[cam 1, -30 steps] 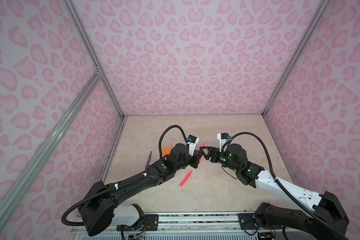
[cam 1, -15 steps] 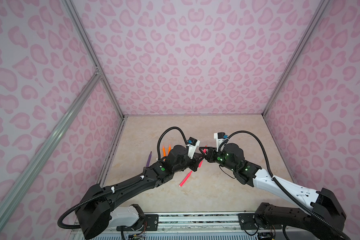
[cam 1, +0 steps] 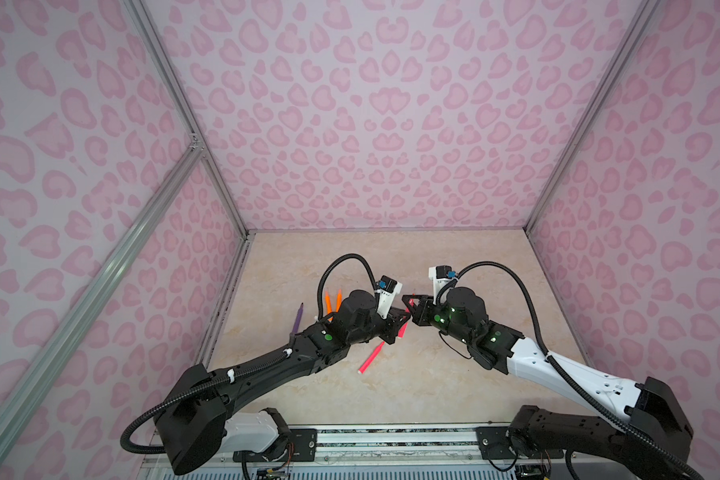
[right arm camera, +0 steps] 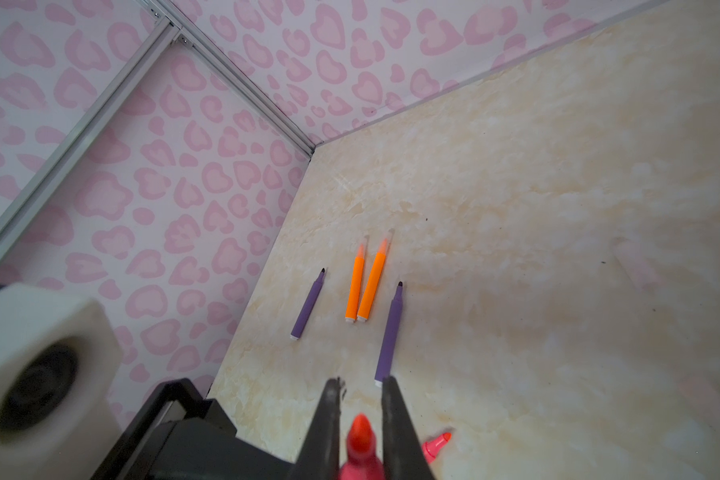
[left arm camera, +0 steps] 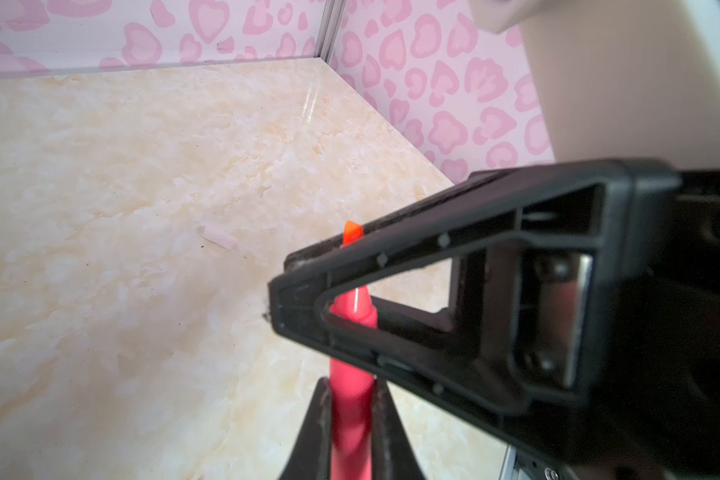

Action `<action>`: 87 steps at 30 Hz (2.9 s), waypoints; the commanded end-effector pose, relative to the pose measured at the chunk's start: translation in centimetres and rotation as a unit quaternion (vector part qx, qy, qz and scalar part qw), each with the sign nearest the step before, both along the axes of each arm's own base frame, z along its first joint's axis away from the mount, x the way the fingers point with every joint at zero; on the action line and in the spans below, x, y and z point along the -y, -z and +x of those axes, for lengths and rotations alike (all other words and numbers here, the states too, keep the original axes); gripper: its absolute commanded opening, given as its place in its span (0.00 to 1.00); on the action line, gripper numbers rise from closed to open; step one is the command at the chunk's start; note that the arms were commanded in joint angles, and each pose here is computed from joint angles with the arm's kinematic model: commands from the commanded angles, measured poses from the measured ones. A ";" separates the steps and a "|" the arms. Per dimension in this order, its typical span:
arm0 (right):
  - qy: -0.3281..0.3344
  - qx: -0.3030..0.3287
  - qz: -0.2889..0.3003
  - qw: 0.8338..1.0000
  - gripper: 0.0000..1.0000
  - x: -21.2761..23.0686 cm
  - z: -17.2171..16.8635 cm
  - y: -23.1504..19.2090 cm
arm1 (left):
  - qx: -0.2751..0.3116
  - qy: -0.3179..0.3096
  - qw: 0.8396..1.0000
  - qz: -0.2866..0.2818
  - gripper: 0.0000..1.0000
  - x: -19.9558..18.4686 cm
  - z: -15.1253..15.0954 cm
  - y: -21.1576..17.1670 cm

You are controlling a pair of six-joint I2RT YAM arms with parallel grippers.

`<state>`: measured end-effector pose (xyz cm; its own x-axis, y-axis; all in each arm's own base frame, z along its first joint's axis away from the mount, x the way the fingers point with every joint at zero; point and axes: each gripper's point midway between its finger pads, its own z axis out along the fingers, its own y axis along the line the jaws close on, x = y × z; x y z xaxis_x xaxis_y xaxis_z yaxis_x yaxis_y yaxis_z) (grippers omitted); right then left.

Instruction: Insert the pens into the pen caps

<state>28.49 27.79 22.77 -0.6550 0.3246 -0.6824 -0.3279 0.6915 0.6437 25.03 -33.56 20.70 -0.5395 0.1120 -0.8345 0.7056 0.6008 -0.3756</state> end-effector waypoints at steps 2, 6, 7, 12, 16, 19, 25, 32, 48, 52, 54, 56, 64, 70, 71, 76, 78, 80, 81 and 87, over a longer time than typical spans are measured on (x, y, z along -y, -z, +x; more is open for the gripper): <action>-0.015 0.011 0.026 0.999 0.00 -1.0 -0.9 -1.4 | 0.010 -0.013 1.000 -0.009 0.26 0.0 0.6 -0.6; -0.014 0.015 0.025 0.999 0.00 -1.3 -1.3 -1.5 | 0.009 -0.015 1.000 -0.008 0.29 -0.1 0.6 -0.4; -0.013 0.016 0.025 0.999 0.00 -1.3 -1.4 -1.6 | 0.009 -0.015 1.000 -0.009 0.27 -0.1 0.6 -0.5; -0.006 0.015 0.012 1.000 0.00 -1.0 -1.3 -1.3 | 0.010 -0.017 1.000 -0.011 0.25 -0.3 0.5 -0.6; -0.005 0.013 -0.001 1.000 0.00 -1.1 -1.2 -1.1 | 0.015 -0.025 1.000 -0.011 0.29 -0.6 0.6 -0.8; -0.002 0.013 -0.024 1.000 0.00 -1.1 -1.1 -0.9 | 0.017 -0.024 0.999 -0.013 0.31 -0.7 0.5 -1.0; -0.006 0.009 -0.036 0.999 0.00 -1.5 -1.0 -0.6 | 0.025 -0.013 0.999 -0.026 0.32 -0.3 0.3 -1.7; -0.006 0.004 -0.048 0.999 0.00 -1.8 -0.7 -0.1 | 0.032 -0.002 0.999 -0.037 0.30 -0.3 -0.2 -2.2; 0.053 0.039 -0.055 0.996 0.69 1.7 -0.7 -1.1 | 0.013 -0.064 0.998 -0.016 0.03 -1.7 1.8 -0.7; 0.111 0.042 -0.070 0.991 0.76 5.5 -0.2 -1.0 | -0.018 -0.115 0.993 -0.003 0.03 -3.6 3.6 0.9; 0.147 0.033 -0.079 0.985 0.75 7.8 0.1 -0.4 | -0.031 -0.145 0.989 0.006 0.03 -4.7 4.4 1.7; 0.183 0.027 -0.083 0.979 0.73 10.1 0.5 0.2 | -0.044 -0.171 0.984 0.009 0.03 -5.9 5.1 2.4; 0.208 -0.033 -0.119 0.970 0.55 13.8 2.9 4.7 | -0.060 -0.199 0.978 0.015 0.03 -7.3 5.9 3.3; 0.146 -0.073 -0.180 0.970 0.56 12.1 3.9 7.7 | -0.062 -0.194 0.979 0.015 0.03 -7.0 5.9 3.3; 0.140 -0.077 -0.194 0.968 0.56 12.0 4.1 8.2 | -0.063 -0.192 0.979 0.015 0.03 -7.0 5.9 3.4; 0.111 -0.136 -0.279 0.944 0.49 11.9 4.9 11.5 | -0.063 -0.187 0.980 0.014 0.03 -6.7 5.9 3.3; 0.096 -0.151 -0.289 0.940 0.47 11.4 5.0 12.6 | -0.062 -0.186 0.980 0.014 0.03 -6.7 5.9 3.3; 0.084 -0.160 -0.294 0.939 0.45 11.0 5.1 13.3 | -0.061 -0.186 0.981 0.015 0.03 -6.7 5.9 3.3; 0.076 -0.163 -0.298 0.938 0.45 10.7 5.0 13.6 | -0.061 -0.186 0.980 0.015 0.03 -6.8 5.9 3.3; 0.064 -0.184 -0.338 0.921 0.46 11.1 4.5 15.3 | -0.059 -0.186 0.981 0.014 0.03 -6.8 5.8 3.0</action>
